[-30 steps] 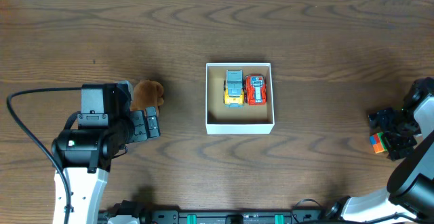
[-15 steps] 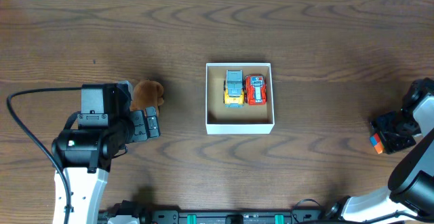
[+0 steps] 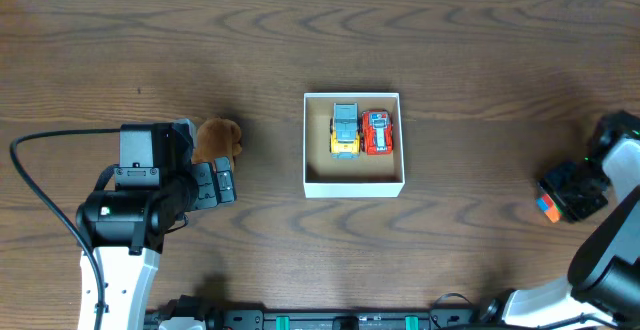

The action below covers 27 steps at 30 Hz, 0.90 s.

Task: Pack container
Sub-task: 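Move the right gripper to the small colored cube and grasp it, then carry the cube into the box's front corner and release it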

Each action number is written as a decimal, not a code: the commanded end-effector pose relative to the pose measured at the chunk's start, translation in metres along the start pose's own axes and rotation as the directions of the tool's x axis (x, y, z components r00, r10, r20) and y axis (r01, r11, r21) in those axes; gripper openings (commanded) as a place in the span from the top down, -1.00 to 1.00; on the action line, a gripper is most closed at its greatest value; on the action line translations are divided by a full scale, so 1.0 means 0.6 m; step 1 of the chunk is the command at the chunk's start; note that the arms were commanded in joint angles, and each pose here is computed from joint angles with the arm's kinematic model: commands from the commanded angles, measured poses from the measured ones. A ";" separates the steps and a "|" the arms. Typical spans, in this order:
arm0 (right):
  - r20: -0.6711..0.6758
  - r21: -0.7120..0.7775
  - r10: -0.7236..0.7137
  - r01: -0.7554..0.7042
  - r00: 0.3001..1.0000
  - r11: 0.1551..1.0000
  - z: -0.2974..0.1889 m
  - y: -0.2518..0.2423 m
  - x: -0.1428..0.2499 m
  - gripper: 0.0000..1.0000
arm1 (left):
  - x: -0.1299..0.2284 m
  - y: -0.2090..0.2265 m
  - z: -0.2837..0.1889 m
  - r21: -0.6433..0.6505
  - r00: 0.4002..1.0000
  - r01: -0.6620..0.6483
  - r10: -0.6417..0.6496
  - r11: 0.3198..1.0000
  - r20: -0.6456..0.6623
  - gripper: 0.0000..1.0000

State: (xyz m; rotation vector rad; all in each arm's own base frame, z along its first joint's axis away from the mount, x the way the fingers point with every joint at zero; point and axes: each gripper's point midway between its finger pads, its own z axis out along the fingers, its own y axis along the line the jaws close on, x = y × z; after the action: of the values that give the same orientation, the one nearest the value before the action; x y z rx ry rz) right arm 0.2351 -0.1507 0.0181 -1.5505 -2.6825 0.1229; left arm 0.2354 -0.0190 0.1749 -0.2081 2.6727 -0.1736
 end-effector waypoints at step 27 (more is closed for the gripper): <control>0.488 -0.271 -0.728 0.876 0.482 0.398 -0.300 0.336 0.414 0.74 | 0.001 -0.003 0.000 0.010 1.000 0.002 -0.002 1.000 -0.005 -0.96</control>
State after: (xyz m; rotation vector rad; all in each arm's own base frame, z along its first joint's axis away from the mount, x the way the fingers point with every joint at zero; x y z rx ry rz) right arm 0.2979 0.1647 0.1888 0.0937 -3.5835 -0.4689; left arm 0.2353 -0.0190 0.1748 -0.2082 2.6730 -0.1735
